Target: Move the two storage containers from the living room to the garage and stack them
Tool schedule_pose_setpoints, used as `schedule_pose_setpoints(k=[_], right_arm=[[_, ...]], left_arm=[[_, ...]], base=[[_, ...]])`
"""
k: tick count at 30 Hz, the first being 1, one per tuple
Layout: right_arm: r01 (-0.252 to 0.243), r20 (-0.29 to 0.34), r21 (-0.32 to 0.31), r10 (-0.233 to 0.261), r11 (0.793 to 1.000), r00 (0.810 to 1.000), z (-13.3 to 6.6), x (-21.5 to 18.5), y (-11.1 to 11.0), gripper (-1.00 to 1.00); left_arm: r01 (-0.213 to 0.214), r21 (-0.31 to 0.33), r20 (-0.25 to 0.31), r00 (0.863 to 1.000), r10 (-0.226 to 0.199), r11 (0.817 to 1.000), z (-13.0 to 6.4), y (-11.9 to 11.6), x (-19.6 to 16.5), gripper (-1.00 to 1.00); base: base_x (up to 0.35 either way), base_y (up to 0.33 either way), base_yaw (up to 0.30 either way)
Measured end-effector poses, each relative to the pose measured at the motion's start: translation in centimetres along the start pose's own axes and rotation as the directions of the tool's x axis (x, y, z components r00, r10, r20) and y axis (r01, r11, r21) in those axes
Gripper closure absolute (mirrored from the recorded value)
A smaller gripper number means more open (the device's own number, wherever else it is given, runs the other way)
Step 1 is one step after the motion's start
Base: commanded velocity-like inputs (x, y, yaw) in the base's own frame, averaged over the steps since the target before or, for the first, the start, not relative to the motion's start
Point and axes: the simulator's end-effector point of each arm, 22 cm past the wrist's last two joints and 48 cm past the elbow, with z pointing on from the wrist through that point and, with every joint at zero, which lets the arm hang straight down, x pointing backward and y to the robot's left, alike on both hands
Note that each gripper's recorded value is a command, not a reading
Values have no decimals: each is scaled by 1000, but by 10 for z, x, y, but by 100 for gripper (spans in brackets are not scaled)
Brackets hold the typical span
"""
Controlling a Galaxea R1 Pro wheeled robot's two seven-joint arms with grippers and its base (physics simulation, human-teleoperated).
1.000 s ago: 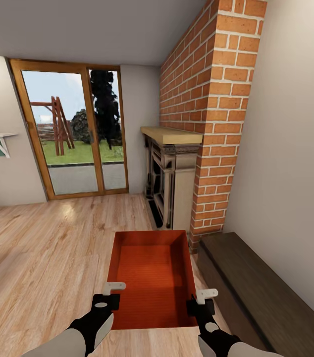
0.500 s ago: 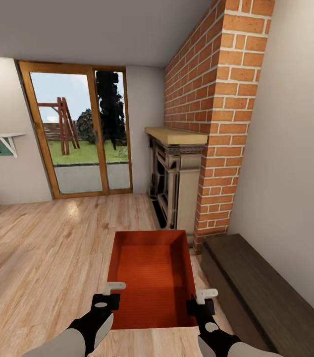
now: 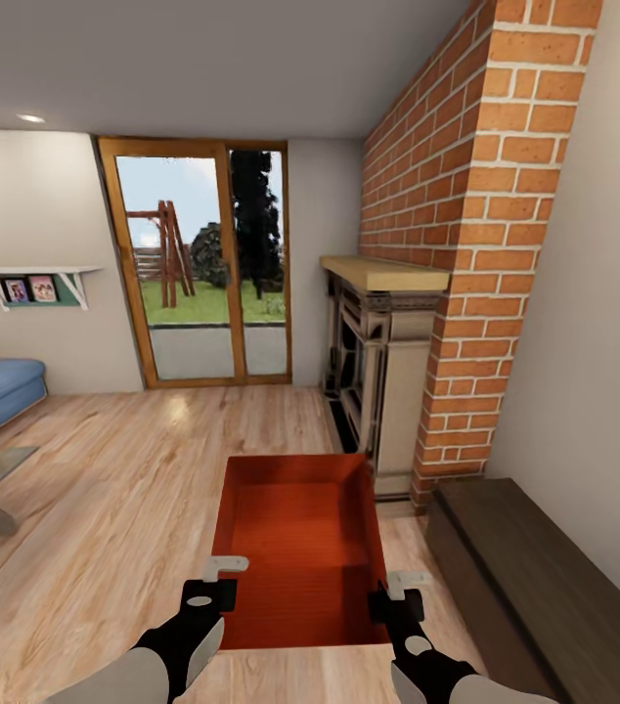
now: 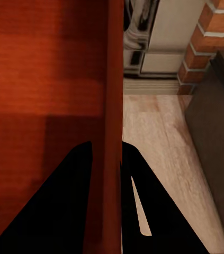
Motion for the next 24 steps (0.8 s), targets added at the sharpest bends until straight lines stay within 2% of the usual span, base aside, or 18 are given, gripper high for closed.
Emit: schedule_pose_setpoints(k=[11,16,24], right_arm=[[0,16,1,0,1000,1000,-2,-9,-1,100],[0,19,2,0,1000,1000,-2,-10,-1,100],[1,19,1,-1,1000,1000,-2,-10,-1,100]], left_arm=[[3,-1,16,1000,-3,1000,-4,1,-8,100],[4,-1,19,1000,-4,1000,-5,1,-10,100],[4,-1,19,1000,-4,1000,-5,1,-10,100]], base=[[0,0,147],[0,0,58],[0,0,274]])
